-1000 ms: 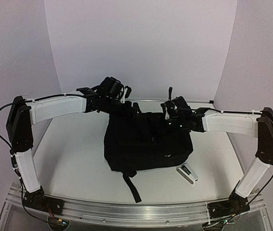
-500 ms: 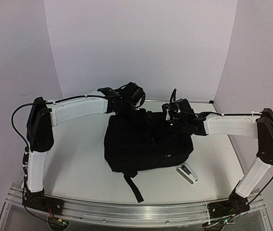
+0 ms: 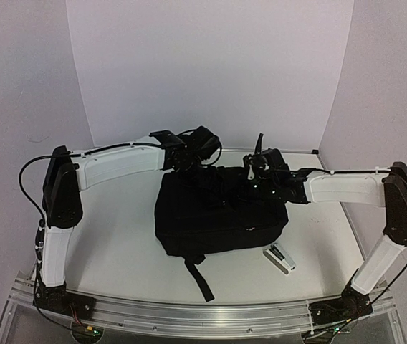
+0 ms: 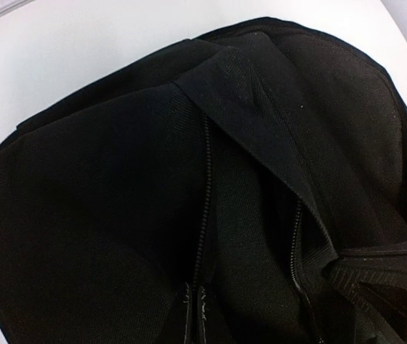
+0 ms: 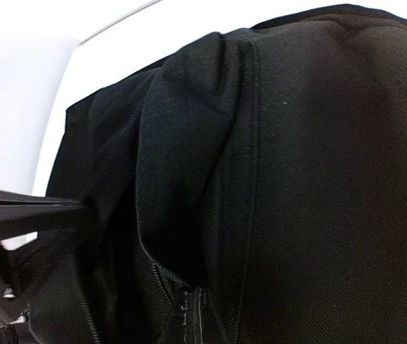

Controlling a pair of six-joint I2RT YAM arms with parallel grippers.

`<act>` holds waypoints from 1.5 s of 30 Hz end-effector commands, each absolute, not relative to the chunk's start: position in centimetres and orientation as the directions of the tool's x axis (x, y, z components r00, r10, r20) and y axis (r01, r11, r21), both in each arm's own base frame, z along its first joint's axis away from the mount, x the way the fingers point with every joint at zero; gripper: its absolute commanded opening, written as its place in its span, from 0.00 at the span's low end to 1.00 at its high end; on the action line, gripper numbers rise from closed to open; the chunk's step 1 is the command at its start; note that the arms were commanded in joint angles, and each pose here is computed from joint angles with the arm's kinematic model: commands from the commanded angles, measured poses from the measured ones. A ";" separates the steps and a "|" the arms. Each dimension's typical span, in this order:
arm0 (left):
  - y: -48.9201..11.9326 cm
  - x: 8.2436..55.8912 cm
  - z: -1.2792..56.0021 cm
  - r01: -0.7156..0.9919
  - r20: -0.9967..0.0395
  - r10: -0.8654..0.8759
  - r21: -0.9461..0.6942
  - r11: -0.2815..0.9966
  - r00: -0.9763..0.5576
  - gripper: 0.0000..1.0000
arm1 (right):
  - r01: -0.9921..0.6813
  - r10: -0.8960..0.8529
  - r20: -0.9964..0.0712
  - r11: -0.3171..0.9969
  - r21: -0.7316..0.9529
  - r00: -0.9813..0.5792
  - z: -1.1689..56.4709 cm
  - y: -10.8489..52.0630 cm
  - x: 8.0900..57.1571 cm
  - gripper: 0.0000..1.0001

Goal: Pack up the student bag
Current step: Adjust the student bag at the center of the board, then pick up the stationery from the center of the board.

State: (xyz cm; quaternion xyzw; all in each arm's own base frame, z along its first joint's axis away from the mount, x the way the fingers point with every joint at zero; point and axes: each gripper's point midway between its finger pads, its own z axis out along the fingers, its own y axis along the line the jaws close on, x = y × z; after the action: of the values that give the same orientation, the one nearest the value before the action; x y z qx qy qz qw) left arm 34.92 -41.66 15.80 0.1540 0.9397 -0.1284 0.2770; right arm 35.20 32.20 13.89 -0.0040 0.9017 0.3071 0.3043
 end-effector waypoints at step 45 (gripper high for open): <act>-26.9 35.6 23.7 0.380 -0.579 0.002 -0.532 0.756 -0.815 0.00 | 0.105 0.175 -0.332 0.970 0.220 -0.927 4.0 18.3 20.6 0.98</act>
State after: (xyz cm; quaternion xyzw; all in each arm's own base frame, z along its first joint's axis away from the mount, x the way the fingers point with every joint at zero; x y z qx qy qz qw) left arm 36.14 -27.00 20.27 0.0925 0.9155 -0.3037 0.2472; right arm 20.05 19.99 5.54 0.0434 0.9733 0.1529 0.1656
